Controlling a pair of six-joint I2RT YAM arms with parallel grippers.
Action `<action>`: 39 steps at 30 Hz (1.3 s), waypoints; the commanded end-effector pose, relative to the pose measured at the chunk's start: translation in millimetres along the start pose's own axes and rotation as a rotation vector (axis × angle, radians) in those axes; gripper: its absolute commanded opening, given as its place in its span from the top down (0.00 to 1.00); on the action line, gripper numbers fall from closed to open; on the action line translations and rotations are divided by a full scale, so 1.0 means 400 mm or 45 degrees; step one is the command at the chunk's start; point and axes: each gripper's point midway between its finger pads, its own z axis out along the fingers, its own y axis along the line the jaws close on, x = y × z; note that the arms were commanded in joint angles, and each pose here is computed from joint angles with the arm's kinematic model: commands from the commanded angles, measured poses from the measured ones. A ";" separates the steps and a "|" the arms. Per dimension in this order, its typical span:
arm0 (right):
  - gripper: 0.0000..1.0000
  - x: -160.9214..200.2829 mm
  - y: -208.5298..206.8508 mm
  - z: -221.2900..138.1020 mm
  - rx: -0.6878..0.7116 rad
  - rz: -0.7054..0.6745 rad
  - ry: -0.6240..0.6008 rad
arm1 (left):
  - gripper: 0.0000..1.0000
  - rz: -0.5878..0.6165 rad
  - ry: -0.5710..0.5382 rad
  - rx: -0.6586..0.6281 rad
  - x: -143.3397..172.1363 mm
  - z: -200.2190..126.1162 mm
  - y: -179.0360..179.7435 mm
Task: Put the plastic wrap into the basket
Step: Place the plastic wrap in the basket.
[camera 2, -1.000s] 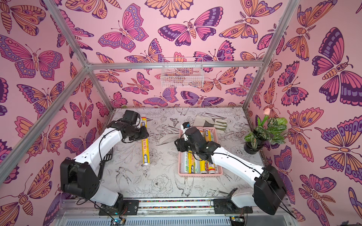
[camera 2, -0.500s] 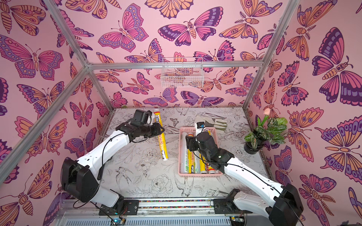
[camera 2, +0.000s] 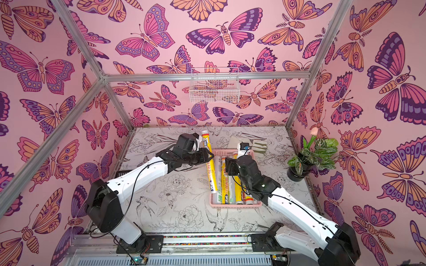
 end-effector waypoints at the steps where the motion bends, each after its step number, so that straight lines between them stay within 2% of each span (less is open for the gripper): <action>1: 0.32 0.024 -0.022 0.002 0.012 0.044 0.051 | 0.79 -0.011 -0.022 0.092 -0.016 0.019 -0.056; 22: 0.31 0.082 -0.053 0.049 0.042 0.101 0.207 | 0.78 -0.084 0.119 0.130 0.030 0.113 -0.065; 39: 0.31 0.108 -0.054 0.064 0.050 0.097 0.272 | 0.78 -0.127 0.198 0.091 0.071 0.179 -0.017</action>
